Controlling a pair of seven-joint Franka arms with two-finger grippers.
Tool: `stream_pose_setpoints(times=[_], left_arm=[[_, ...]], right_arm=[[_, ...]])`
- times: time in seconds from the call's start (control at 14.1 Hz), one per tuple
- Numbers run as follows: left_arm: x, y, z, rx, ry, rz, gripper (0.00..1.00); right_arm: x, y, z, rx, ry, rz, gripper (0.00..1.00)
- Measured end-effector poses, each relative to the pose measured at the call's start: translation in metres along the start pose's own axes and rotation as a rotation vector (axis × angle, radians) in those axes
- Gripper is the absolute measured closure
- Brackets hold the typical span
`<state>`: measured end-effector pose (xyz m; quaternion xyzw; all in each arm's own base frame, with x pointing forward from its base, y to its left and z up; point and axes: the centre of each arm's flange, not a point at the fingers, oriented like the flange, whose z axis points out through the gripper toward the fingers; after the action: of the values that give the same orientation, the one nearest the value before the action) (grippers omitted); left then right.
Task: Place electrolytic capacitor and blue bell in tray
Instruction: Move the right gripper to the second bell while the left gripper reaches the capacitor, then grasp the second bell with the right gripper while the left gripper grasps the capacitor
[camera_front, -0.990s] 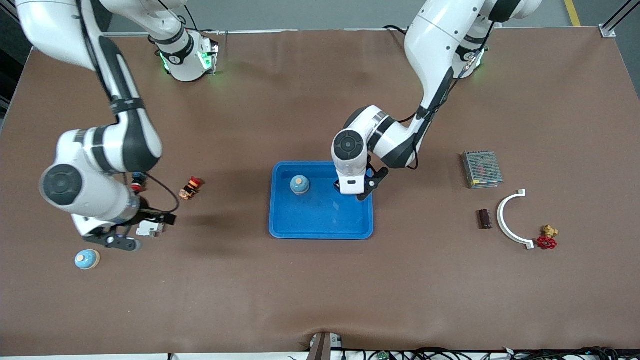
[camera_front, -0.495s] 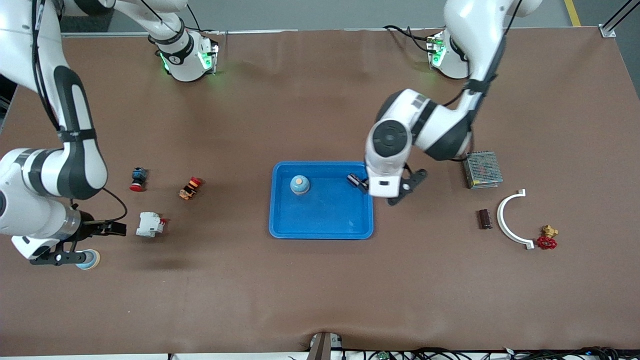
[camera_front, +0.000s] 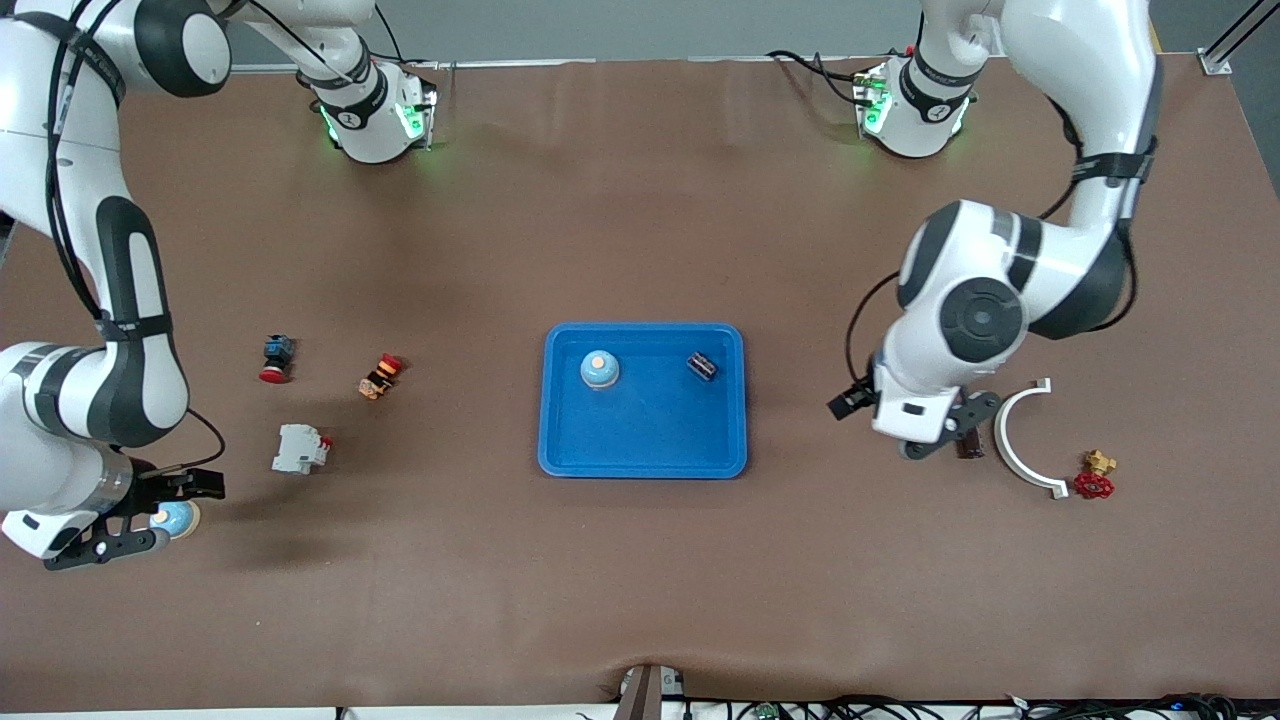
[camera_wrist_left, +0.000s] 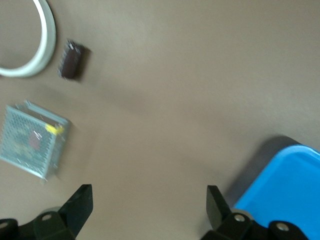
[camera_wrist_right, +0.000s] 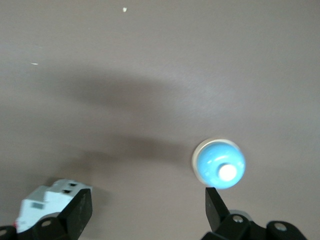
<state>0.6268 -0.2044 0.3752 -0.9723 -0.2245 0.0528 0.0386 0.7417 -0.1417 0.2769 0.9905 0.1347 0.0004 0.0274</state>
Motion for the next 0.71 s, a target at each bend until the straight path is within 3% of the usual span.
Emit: stream_pose_setpoints(times=[0.42,0.71], left_arm=[[0.063,-0.090,-0.004,0.014,0.004,0.224,0.00],[0.075,-0.109,0.018,0.050,0.050,0.279,0.00]], right_arm=[[-0.006,0.046,0.018,-0.013,0.016,-0.123,0.00],[-0.017,0.069,0.051,-0.012,0.014,-0.139,0.00]])
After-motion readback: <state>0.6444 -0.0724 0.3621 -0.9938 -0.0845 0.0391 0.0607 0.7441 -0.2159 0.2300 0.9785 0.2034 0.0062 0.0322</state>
